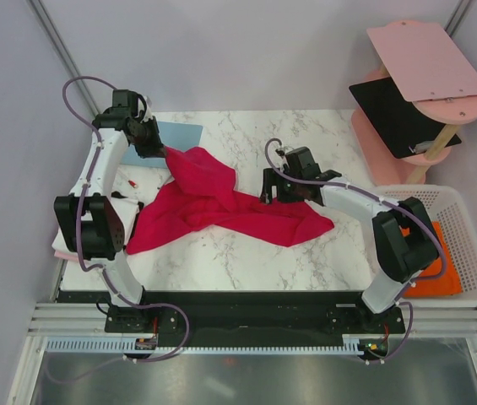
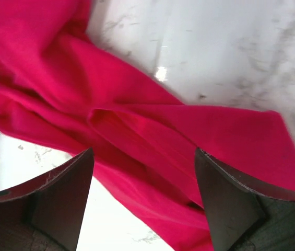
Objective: Fold and stack the t-shirts
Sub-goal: Flatten out the tshirt
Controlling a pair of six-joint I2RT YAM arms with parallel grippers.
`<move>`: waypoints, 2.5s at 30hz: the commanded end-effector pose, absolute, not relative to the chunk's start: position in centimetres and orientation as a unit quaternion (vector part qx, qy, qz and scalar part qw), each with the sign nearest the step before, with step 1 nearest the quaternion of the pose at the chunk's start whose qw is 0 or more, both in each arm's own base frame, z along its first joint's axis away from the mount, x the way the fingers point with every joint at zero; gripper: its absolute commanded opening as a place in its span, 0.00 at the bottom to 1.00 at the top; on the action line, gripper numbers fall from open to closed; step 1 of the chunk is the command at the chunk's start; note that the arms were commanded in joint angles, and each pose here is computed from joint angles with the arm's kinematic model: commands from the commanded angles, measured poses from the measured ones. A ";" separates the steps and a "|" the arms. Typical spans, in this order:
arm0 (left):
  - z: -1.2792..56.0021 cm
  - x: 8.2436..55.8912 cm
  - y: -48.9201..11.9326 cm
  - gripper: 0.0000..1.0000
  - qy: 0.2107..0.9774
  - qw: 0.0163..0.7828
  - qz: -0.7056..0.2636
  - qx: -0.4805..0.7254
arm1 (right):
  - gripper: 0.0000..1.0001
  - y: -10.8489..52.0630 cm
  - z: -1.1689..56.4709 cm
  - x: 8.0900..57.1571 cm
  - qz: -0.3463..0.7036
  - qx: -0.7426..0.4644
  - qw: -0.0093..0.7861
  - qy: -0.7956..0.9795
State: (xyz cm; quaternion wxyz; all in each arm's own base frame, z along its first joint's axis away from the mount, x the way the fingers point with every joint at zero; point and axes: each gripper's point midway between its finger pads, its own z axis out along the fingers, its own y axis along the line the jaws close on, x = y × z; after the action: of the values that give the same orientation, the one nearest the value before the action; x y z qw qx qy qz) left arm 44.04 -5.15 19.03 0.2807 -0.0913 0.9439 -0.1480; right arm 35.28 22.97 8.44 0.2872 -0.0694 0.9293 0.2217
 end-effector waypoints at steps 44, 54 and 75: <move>25.8 41.9 0.9 0.02 0.911 0.367 -0.108 -0.152 | 0.00 14.7 19.9 40.2 0.114 0.052 0.498 0.858; 26.1 41.0 2.9 0.02 0.901 0.378 -0.107 -0.183 | 0.00 10.6 19.4 37.5 0.055 0.081 0.507 0.857; 47.4 31.8 1.4 0.02 0.753 0.635 -0.110 -0.132 | 0.00 8.7 45.6 31.8 0.111 0.013 0.718 0.687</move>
State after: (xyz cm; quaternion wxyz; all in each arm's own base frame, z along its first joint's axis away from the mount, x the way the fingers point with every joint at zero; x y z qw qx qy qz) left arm 34.62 1.68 41.15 0.5573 -0.1351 0.8124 -0.1059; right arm 35.37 9.91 38.50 0.6554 0.0258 0.7489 0.0944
